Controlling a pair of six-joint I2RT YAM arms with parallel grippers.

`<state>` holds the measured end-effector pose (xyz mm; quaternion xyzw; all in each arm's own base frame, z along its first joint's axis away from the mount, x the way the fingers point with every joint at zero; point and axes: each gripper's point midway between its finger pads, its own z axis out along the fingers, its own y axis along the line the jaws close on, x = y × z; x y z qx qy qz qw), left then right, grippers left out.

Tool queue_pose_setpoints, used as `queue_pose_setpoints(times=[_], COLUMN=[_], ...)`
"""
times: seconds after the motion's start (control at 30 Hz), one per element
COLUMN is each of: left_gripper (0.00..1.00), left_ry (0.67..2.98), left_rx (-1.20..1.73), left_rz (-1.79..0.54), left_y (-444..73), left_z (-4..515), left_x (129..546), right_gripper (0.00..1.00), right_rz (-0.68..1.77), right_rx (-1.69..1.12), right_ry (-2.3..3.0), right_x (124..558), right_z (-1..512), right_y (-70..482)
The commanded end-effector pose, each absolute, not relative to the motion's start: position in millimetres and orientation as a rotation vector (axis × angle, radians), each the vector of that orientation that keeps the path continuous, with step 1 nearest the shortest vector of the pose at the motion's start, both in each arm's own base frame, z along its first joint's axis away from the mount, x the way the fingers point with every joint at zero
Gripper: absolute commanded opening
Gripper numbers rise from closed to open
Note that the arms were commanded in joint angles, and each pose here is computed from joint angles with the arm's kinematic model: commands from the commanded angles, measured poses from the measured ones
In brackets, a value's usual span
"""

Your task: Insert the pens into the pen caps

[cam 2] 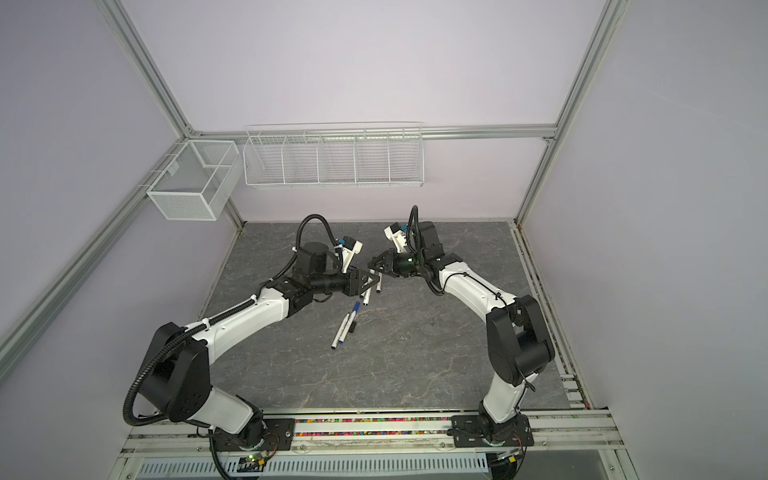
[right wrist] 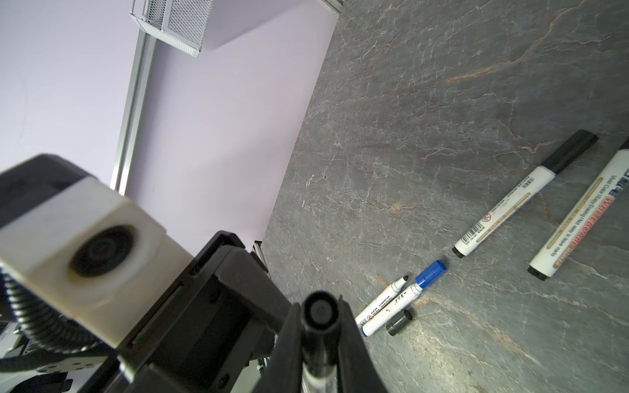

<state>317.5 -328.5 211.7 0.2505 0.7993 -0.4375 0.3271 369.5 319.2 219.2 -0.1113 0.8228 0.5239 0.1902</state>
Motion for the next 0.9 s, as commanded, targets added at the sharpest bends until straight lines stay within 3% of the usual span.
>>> queue_pose_setpoints(times=[0.0,0.23,0.5,0.7,0.8,0.87], left_gripper=[0.41,0.36,0.24,0.22,0.04,0.00], left_ry=[2.107,2.130,2.156,2.177,2.185,2.182], left_rx=[0.709,0.701,0.703,0.703,0.698,0.690], left_rz=[-1.114,-1.125,-1.136,-1.135,-1.128,-1.129], left_y=[-325.9,-326.5,-331.0,-331.8,-331.5,-331.6], left_z=[207.3,197.8,188.0,181.8,179.4,180.0], left_x=[307.0,306.3,305.2,301.4,300.6,300.6], right_gripper=[0.07,0.07,0.07,0.07,0.07,0.10], right_rz=[1.464,1.469,1.462,1.456,1.458,1.453], right_rx=[-0.288,-0.286,-0.278,-0.265,-0.267,-0.262], right_ry=[2.280,2.268,2.253,2.235,2.228,2.228], right_x=[373.2,374.0,375.0,376.5,376.0,376.0], right_z=[227.6,231.7,236.7,240.1,241.2,241.2], right_y=[311.9,309.7,306.9,303.3,302.9,302.4])
